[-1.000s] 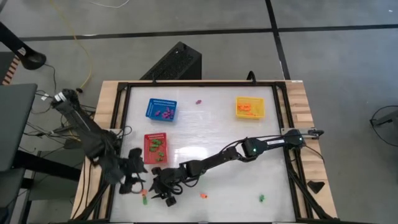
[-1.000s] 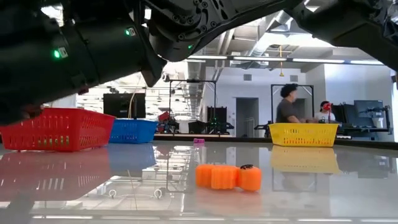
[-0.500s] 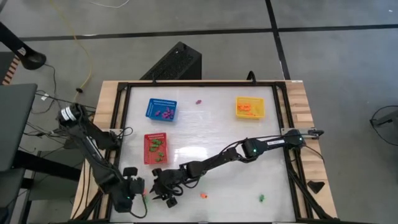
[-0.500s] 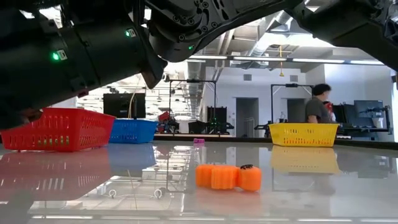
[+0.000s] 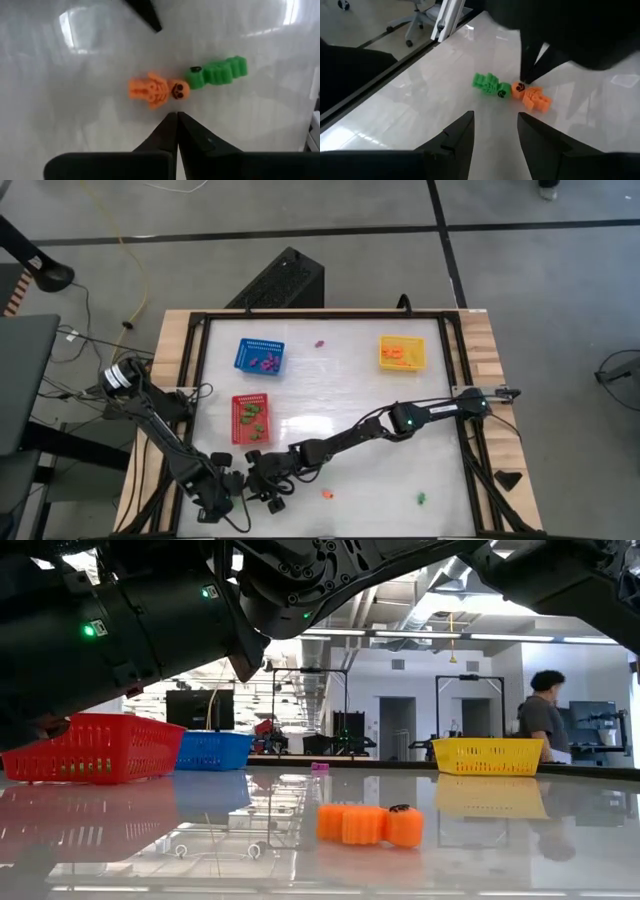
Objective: Sort Halloween decoration
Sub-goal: Put the orange skeleton toy into the yellow bin
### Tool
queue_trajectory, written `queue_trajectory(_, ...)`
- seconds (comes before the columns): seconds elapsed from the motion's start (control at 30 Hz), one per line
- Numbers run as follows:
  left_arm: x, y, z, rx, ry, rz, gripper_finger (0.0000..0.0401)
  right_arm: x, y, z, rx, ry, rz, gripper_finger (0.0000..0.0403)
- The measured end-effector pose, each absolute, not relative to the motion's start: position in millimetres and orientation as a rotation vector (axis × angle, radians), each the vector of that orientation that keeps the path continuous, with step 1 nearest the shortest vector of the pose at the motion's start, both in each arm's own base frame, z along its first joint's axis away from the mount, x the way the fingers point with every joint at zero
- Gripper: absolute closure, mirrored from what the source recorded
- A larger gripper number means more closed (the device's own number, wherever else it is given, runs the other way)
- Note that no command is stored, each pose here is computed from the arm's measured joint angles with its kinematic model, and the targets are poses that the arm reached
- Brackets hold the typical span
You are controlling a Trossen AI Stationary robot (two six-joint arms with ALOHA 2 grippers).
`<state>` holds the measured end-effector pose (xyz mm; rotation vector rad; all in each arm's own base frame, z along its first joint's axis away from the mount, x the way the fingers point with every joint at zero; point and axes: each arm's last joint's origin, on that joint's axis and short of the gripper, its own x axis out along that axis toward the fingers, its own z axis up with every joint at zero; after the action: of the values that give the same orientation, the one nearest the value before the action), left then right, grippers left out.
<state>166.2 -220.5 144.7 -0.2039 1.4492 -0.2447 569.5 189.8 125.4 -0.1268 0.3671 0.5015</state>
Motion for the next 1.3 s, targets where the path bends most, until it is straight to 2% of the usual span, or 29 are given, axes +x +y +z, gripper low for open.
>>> queue_trajectory(0.33, 184, -208, 147, -0.179, 1.428, -0.275, 0.0401, 570, 188, 125, -0.135, 0.374, 0.477, 0.0223)
queue_trajectory(0.93, 184, -207, 149, -0.124, 1.44, -0.294, 0.0401, 569, 187, 123, -0.17, 0.398, 0.48, 0.0223)
queue_trajectory(1.3, 189, -207, 158, -0.035, 1.412, -0.307, 0.0401, 563, 182, 143, -0.24, 0.458, 0.479, 0.0223)
